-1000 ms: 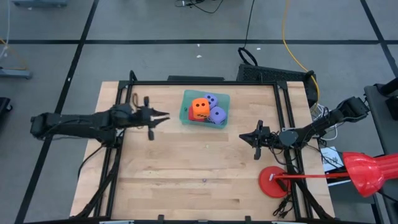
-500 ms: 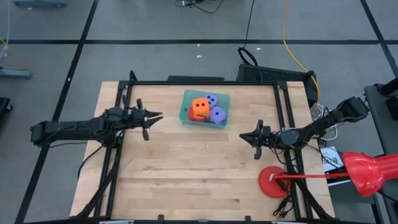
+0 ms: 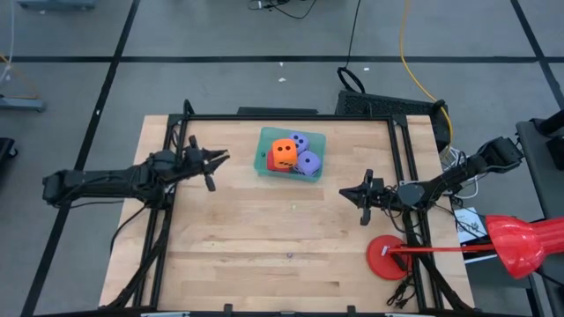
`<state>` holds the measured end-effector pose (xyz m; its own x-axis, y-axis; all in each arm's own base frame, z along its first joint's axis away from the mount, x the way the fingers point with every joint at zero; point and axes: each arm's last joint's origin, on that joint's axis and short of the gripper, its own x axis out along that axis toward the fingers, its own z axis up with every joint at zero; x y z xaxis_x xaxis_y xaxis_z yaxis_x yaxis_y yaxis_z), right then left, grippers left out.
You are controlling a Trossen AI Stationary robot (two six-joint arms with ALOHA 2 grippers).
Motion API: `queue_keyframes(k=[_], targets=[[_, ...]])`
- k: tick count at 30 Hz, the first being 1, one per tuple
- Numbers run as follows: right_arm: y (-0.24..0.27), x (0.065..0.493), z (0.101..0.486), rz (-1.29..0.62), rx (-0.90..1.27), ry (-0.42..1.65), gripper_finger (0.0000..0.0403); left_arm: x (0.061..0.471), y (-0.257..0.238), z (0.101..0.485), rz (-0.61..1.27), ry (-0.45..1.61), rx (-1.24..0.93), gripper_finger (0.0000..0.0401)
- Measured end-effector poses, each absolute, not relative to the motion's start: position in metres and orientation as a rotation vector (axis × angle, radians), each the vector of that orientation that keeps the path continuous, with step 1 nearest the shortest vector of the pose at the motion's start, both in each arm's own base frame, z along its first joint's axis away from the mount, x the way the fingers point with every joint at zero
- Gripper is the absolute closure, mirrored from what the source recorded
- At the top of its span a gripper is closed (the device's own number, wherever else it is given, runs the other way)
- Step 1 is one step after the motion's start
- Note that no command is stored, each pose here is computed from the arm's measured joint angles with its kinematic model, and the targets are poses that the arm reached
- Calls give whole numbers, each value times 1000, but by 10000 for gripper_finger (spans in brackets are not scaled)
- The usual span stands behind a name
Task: Pick & Place Dice
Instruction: Put the small yellow dice into the blue bin
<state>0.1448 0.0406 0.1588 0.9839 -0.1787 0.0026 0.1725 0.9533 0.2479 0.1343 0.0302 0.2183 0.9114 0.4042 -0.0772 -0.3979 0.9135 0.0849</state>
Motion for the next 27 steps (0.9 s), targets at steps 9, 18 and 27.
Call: queue_keyframes(k=[9, 18, 27], targets=[[39, 145, 160, -227, 247, -38, 399, 176, 54, 261, 502, 228, 143, 350], [39, 145, 159, -231, 242, -37, 399, 245, 99, 242, 427, 498, 116, 352], [40, 144, 159, -223, 245, -28, 399, 268, 119, 177, 356, 773, 159, 339]])
